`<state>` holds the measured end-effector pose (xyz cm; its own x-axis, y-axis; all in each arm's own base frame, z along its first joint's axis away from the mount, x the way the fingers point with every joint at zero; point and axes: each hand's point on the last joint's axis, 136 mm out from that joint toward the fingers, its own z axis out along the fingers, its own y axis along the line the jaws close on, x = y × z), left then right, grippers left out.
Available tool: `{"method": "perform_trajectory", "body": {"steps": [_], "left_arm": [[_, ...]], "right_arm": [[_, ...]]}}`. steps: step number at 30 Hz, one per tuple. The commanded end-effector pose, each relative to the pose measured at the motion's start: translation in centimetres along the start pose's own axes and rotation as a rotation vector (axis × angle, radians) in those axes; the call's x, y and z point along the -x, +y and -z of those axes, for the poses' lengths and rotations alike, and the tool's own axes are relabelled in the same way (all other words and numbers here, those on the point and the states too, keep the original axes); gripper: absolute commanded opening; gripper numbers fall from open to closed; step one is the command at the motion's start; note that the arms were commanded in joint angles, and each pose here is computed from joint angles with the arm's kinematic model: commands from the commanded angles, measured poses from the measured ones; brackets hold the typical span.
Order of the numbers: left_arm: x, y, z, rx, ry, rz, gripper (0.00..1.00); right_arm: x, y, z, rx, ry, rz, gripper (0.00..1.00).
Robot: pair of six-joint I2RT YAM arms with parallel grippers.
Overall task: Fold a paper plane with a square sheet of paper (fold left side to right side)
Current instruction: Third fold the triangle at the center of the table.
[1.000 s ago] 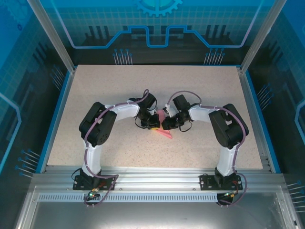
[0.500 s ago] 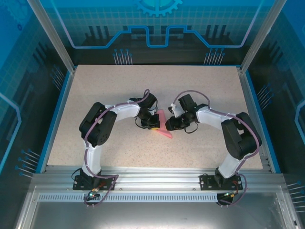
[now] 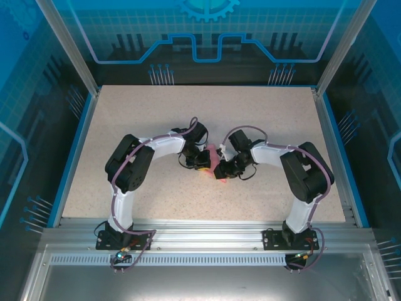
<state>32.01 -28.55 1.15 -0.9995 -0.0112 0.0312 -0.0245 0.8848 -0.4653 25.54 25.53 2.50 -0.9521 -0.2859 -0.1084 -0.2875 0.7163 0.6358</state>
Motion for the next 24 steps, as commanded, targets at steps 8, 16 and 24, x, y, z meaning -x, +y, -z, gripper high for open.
{"method": "perform_trajectory", "body": {"steps": [8,16,24], "left_arm": [[-1.4,4.2,-2.8,0.163,0.057,0.031,0.12],[-1.3,4.4,-2.8,0.174,0.054,0.034,0.12],[-1.2,4.3,-2.7,0.176,0.053,0.03,0.12]], "right_arm": [[-3.3,-1.6,-1.1,-0.041,0.105,-0.113,0.24],[-5.6,-2.9,-1.3,-0.089,0.155,-0.175,0.22],[-8.3,-3.0,-0.1,-0.094,0.157,-0.199,0.2]]}}
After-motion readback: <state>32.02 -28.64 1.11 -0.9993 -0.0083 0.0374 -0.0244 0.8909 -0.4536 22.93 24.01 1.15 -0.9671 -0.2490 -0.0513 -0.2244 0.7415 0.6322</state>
